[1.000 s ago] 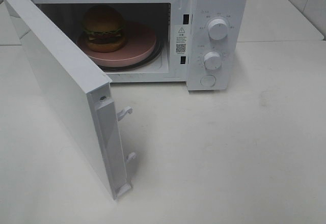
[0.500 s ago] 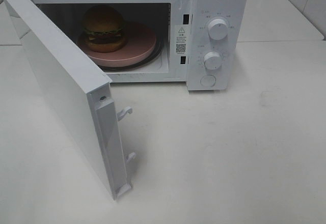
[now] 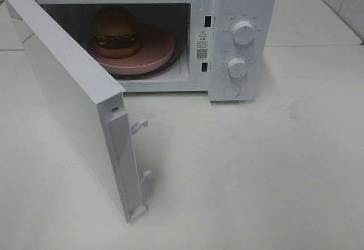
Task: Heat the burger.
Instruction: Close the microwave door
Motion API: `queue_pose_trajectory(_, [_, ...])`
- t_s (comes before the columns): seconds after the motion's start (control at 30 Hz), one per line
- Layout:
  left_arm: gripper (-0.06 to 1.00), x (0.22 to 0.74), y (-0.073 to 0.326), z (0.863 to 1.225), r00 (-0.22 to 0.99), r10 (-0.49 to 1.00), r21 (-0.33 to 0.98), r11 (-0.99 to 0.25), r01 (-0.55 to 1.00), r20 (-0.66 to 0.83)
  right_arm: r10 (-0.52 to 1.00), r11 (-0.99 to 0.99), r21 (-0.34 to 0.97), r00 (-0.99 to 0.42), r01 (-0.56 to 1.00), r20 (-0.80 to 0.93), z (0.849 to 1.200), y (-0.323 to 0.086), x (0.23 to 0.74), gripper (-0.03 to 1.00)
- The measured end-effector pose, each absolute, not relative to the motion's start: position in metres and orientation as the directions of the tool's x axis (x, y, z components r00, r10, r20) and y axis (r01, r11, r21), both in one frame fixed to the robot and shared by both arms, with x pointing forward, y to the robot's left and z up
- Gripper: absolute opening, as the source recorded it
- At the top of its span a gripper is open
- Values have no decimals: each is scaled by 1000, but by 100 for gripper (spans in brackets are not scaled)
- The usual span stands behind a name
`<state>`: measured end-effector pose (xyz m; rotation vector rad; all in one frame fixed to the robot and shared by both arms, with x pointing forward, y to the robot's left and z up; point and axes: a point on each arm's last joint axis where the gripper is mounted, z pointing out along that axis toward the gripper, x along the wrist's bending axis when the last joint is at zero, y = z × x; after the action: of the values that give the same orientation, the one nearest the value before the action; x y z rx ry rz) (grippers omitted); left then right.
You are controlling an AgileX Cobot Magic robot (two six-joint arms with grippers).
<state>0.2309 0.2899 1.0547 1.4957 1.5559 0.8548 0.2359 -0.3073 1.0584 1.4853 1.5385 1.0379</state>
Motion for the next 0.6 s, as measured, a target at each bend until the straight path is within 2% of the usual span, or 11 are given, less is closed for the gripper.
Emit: queue_pose_trajectory(0.6, [97, 231, 290, 1055, 16, 996, 886, 74, 457, -91, 999, 0, 919, -49, 394, 22, 1058, -307, 236, 77])
